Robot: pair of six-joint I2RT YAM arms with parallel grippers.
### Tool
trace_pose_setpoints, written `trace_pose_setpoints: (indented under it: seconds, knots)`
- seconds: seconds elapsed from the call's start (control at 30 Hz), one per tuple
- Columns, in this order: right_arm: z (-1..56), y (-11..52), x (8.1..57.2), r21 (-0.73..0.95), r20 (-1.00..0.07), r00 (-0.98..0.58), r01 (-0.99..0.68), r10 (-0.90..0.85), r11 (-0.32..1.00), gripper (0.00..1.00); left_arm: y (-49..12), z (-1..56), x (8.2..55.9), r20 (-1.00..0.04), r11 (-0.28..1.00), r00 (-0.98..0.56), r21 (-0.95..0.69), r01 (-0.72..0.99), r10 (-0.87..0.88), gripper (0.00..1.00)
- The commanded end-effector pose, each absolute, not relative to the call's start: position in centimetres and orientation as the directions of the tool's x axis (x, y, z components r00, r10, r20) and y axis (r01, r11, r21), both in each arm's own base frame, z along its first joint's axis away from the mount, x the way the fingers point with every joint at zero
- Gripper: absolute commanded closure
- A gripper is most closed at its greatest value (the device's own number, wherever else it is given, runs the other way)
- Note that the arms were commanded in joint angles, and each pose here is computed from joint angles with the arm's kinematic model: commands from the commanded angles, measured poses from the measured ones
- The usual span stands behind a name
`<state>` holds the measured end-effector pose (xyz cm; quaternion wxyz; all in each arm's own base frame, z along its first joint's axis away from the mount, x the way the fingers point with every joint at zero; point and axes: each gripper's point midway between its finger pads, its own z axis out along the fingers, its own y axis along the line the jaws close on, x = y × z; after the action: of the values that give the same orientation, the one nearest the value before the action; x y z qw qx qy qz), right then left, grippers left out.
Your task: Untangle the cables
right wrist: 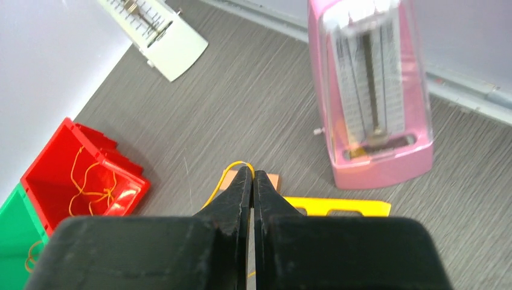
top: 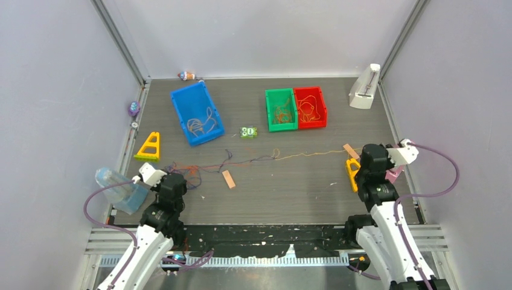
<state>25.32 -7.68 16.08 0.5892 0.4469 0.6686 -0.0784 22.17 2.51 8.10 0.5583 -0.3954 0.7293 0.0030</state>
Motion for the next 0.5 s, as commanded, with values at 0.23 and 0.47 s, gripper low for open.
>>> trace_pose_setpoints:
  seconds: [0.23,0.47]
  knots:
    - [24.2,-5.8,29.0,0.401,-0.876,-0.04,0.492,0.48,0.773,0.95,-0.3,11.2,24.7,-0.853,0.808,-0.106,-0.435,-0.398,-0.511,1.0]
    - [33.7,-2.5,32.2,0.41,-0.899,-0.051,0.256,0.436,0.875,0.95,-2.7,11.4,25.6,-0.863,0.869,-0.19,-0.411,-0.277,-0.468,1.0]
